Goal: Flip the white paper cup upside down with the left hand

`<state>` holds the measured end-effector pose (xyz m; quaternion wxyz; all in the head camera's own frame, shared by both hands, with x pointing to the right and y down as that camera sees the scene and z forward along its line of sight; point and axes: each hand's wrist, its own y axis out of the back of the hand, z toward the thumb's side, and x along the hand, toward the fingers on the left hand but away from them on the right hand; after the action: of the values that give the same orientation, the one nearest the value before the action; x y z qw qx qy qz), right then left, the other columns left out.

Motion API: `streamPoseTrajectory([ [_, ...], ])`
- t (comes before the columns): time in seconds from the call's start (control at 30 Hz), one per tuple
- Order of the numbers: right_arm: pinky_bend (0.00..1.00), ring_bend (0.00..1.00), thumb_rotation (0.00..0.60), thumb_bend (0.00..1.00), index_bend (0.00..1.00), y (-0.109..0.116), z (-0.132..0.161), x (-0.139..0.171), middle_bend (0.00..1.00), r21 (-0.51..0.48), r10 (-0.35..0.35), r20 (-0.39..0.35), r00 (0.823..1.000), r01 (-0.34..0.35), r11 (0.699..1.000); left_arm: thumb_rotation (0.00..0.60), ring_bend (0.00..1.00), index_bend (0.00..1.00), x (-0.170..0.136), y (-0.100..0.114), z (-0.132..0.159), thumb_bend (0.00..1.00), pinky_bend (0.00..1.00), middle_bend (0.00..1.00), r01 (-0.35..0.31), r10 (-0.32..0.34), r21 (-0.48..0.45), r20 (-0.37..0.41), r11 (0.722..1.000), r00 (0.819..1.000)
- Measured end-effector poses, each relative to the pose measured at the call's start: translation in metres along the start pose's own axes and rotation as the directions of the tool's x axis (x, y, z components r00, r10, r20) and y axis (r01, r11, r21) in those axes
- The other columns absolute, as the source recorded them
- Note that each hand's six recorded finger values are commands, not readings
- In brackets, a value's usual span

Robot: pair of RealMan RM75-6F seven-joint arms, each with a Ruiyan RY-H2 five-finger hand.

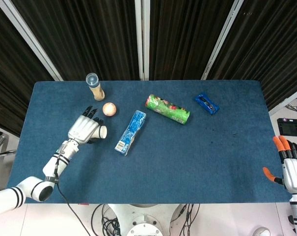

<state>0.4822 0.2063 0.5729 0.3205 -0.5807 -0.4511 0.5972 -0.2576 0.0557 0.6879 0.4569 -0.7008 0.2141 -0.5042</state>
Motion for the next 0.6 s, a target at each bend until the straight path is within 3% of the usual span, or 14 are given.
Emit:
streamPoseTrajectory([
  [0.07,0.0,0.0,0.6,0.19,0.0,0.0,0.0,0.0,0.0,-0.003,-0.002,0.004,1.0,0.002,1.0,0.6,0.09,0.42,-0.002,0.001,-0.002,0.21,0.06,0.42,-0.016,0.015,-0.107,-0.006,0.994,1.0],
  [0.17,0.0,0.0,0.6,0.19,0.0,-0.001,0.001,0.0,0.0,-0.003,-0.003,0.004,1.0,0.003,1.0,0.6,0.09,0.42,-0.008,0.0,-0.007,0.2,0.06,0.42,-0.041,0.038,-0.28,-0.018,0.959,0.999],
  [0.27,0.0,0.0,0.6,0.19,0.0,-0.004,0.002,0.0,0.0,0.003,0.006,0.001,1.0,-0.006,1.0,0.6,0.09,0.44,-0.014,-0.003,-0.014,0.21,0.08,0.43,-0.086,0.077,-0.436,-0.038,0.896,0.996],
  [0.4,0.0,0.0,0.6,0.19,0.0,-0.004,0.003,-0.001,0.0,0.005,-0.001,-0.001,1.0,0.001,1.0,0.6,0.1,0.44,-0.023,-0.015,-0.029,0.22,0.09,0.43,-0.176,0.152,-0.62,-0.092,0.765,0.984],
  [0.5,0.0,0.0,0.6,0.19,0.0,-0.003,0.005,-0.001,0.0,0.007,-0.007,-0.004,1.0,0.007,1.0,0.6,0.1,0.44,-0.029,-0.028,-0.044,0.22,0.06,0.43,-0.253,0.21,-0.664,-0.147,0.704,0.967],
  [0.6,0.0,0.0,0.6,0.19,0.0,-0.003,0.006,0.0,0.0,0.009,-0.005,-0.005,1.0,0.005,1.0,0.6,0.1,0.44,-0.036,-0.042,-0.059,0.22,0.03,0.43,-0.323,0.257,-0.656,-0.2,0.682,0.946],
])
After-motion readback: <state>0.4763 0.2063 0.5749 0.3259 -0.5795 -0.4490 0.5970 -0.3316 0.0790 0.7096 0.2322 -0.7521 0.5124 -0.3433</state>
